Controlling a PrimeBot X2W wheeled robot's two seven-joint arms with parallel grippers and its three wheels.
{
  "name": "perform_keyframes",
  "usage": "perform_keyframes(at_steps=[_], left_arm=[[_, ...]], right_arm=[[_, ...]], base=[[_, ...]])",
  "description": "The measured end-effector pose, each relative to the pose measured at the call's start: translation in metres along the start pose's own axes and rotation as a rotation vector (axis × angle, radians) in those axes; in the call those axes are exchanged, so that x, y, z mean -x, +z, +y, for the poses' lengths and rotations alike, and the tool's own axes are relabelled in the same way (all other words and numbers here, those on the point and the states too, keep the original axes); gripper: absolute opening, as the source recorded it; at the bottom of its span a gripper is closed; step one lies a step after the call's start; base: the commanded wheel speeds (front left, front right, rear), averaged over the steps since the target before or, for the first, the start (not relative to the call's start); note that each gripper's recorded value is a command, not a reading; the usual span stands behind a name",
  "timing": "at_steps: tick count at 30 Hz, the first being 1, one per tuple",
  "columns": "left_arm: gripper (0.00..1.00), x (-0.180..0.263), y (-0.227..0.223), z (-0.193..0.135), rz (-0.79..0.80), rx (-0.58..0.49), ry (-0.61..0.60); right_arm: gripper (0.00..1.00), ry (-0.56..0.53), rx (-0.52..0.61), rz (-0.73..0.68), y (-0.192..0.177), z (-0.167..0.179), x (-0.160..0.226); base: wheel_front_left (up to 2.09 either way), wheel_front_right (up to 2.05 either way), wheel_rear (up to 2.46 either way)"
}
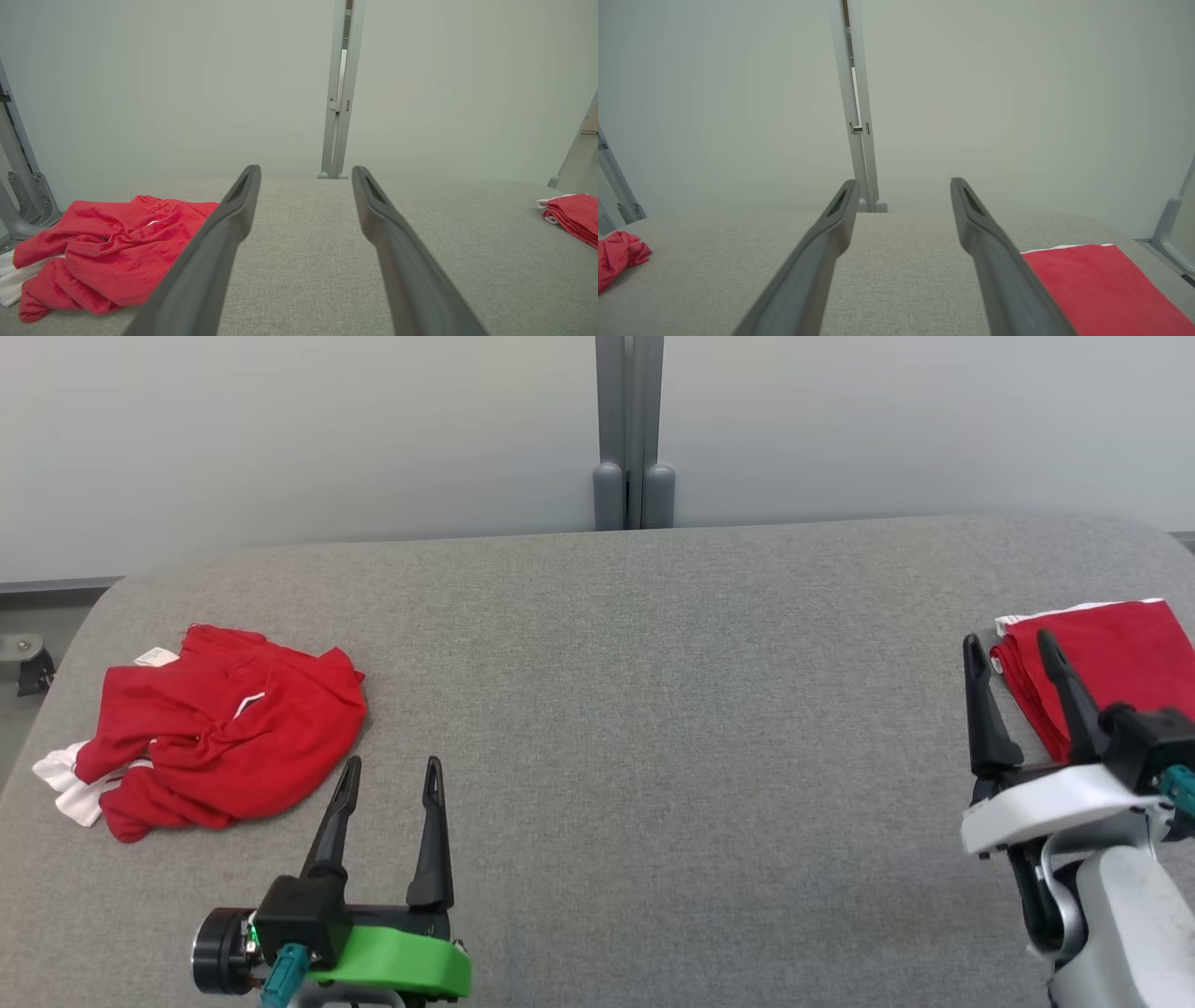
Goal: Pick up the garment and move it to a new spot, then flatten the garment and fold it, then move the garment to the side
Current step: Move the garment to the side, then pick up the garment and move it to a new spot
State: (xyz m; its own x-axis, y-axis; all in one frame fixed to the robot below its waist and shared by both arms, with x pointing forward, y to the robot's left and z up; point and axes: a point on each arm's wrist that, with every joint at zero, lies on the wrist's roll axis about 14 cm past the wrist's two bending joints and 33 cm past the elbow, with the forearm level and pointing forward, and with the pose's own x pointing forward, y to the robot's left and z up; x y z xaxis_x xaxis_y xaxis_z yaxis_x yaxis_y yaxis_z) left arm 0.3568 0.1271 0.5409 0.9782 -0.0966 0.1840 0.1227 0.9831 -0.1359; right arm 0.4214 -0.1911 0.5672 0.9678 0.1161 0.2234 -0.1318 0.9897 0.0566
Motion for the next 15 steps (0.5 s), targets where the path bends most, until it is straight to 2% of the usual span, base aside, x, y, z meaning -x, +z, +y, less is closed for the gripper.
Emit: perform_keyframes(at_steps=[7, 15], left_arm=[[1.0, 0.012, -0.011, 0.002, 0.036, -0.008, 0.01], [1.0, 0.018, -0.015, 0.0, 0.05, -0.005, 0.009]], right_arm=[[1.0, -0.018, -0.076, 0.035, -0.02, 0.024, 0.035], [1.0, -0.003, -0.079, 0.054, -0.025, 0.036, 0.048]], base=[[0.0, 0.0, 0.0], [0.0, 0.0, 0.0]])
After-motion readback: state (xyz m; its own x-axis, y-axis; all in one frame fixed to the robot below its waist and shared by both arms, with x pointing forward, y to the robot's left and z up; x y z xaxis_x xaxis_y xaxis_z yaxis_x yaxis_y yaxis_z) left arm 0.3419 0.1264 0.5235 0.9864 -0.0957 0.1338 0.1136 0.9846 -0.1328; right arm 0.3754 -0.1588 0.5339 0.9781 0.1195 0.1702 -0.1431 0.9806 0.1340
